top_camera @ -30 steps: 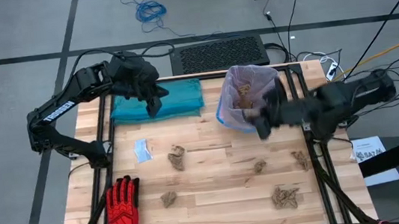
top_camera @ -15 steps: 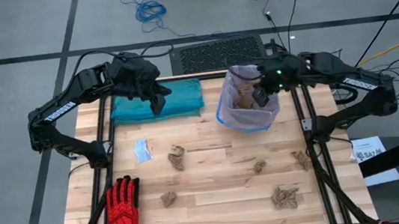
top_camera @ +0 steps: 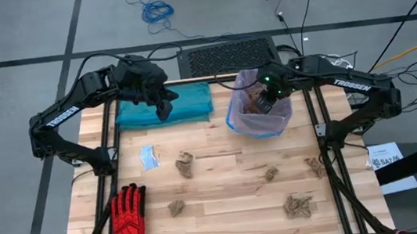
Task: Place trash/remove bag and relplace
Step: Put the brown napkin into the trash bin
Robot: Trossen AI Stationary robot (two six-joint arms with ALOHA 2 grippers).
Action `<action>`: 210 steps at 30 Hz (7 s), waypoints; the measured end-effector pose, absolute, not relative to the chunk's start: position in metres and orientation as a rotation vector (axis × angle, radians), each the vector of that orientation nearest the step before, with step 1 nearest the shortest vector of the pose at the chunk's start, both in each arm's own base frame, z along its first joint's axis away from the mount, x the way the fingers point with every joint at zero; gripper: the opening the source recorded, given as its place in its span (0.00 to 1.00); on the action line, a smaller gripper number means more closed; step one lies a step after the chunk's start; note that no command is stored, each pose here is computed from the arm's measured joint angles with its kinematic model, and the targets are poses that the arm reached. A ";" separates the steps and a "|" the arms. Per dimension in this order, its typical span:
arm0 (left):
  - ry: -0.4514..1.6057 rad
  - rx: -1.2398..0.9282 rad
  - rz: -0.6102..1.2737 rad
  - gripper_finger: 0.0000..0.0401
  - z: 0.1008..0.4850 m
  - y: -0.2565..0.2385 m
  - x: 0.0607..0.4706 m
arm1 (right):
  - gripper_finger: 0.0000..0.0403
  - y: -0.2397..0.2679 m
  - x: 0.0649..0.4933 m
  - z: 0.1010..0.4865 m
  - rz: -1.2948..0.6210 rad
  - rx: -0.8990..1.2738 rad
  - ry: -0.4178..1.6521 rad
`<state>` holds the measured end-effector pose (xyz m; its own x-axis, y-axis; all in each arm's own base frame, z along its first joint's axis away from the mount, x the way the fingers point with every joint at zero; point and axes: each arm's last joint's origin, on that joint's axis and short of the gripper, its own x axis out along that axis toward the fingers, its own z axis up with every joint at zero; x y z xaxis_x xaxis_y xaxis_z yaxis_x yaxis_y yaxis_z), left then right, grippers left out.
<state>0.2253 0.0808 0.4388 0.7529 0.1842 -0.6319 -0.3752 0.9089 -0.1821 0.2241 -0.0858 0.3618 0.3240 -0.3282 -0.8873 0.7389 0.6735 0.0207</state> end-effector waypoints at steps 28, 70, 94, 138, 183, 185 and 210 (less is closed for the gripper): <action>0.769 -0.309 0.331 0.00 0.431 0.079 0.218 | 0.49 0.068 0.187 0.378 -0.057 0.335 1.179; 0.954 -0.249 0.273 0.00 0.420 0.073 0.206 | 0.62 0.124 0.293 0.145 -0.291 0.142 1.579; 0.972 -0.279 0.273 0.00 0.419 0.071 0.205 | 0.00 0.101 0.283 0.225 -0.171 0.302 1.373; 0.930 -0.412 0.458 0.00 0.418 0.035 0.216 | 0.09 -0.097 0.255 0.393 -0.737 0.327 0.957; 1.203 -0.547 0.227 0.43 0.233 0.003 0.235 | 0.58 -0.055 0.148 0.514 -0.536 0.463 0.311; 1.215 -0.547 0.228 0.43 0.227 0.003 0.240 | 0.58 -0.055 0.149 0.514 -0.537 0.463 0.314; 1.307 -0.589 0.189 0.43 0.159 0.002 0.288 | 0.58 -0.055 0.152 0.513 -0.504 0.438 0.332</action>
